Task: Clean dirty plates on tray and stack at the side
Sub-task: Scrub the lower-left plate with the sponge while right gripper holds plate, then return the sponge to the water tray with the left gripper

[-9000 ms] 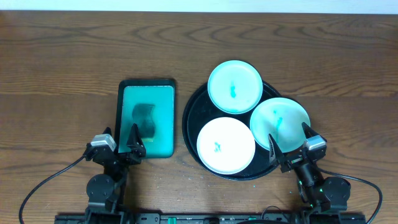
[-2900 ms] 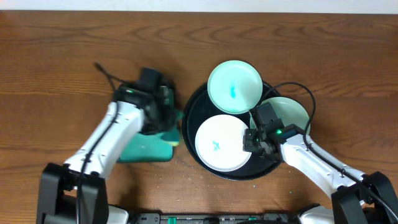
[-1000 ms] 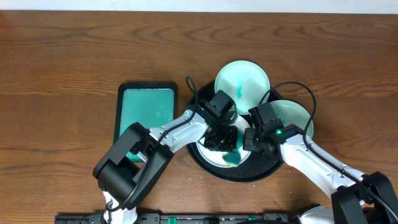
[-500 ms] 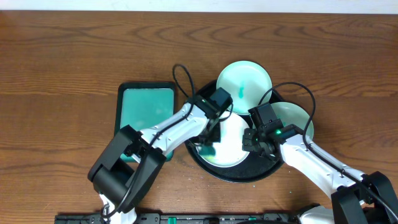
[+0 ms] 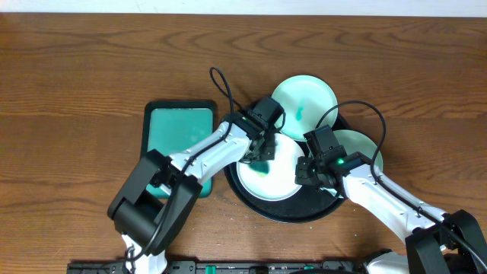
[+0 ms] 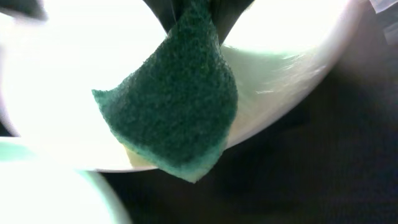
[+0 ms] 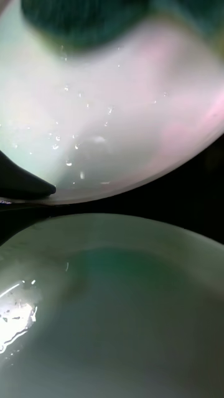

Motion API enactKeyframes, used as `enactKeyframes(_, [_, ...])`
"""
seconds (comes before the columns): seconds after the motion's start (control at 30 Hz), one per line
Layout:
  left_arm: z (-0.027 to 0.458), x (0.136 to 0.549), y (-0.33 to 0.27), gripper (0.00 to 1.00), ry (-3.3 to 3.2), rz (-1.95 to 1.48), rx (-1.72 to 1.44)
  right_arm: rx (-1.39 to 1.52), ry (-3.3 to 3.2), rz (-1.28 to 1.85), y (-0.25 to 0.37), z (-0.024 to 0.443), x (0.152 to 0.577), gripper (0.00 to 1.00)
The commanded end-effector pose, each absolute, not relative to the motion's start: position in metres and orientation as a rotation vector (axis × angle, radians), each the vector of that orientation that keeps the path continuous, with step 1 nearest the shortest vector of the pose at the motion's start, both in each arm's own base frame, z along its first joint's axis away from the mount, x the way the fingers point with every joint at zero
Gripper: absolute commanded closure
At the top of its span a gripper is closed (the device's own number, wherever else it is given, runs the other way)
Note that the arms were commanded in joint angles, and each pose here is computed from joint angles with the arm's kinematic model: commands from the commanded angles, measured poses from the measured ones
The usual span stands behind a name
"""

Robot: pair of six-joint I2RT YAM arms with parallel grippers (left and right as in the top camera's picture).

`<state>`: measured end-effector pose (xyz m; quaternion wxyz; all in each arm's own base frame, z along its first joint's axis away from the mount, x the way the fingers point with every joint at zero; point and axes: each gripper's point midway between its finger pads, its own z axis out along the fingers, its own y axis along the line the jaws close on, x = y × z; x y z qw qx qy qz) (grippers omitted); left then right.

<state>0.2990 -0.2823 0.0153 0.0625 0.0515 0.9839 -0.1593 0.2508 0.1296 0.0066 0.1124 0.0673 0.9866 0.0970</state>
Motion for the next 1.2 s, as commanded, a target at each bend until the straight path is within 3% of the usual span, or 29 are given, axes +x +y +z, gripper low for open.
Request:
enactKeyframes(0.0, [0.015,0.251,-0.332,0.93,3.074,-0.988,0.365,0.212,2.885,0.170,0.115,0.003,0.252,0.99])
enactKeyframes(0.2, [0.015,0.215,-0.350,0.93,3.135,-1.173,0.478,0.211,2.885,0.169,0.115,0.003,0.252,0.99])
enactKeyframes(0.37, [0.009,0.207,-0.340,0.93,3.198,-1.097,0.470,0.212,2.884,0.170,0.115,0.003,0.252,0.99])
enactKeyframes(0.63, [-0.008,0.244,-0.240,0.93,3.212,-0.174,0.179,0.211,2.885,0.169,0.115,0.003,0.252,0.99])
enactKeyframes(0.73, [0.013,0.257,-0.219,0.93,3.143,-0.064,0.141,0.211,2.885,0.169,0.115,0.003,0.252,0.99])
enactKeyframes(0.97, [0.100,0.293,-0.184,0.93,2.922,-0.211,-0.055,0.212,2.885,0.169,0.115,0.003,0.252,0.99])
enactKeyframes(1.0, [0.112,0.299,-0.170,0.93,2.879,-0.188,-0.106,0.211,2.885,0.169,0.115,0.003,0.252,0.97])
enactKeyframes(1.03, [0.122,0.306,-0.152,0.93,2.837,-0.144,-0.161,0.211,2.882,0.171,0.115,0.003,0.252,0.87])
enactKeyframes(1.1, [0.131,0.315,-0.117,0.93,2.787,-0.040,-0.250,0.209,2.870,0.180,0.117,0.004,0.255,0.58])
enactKeyframes(1.13, [0.132,0.318,-0.102,0.93,2.782,-0.002,-0.275,0.208,2.863,0.185,0.117,0.004,0.257,0.57])
enactKeyframes(1.17, [0.128,0.320,-0.089,0.93,2.793,0.019,-0.292,0.204,2.860,0.188,0.118,0.005,0.258,0.71])
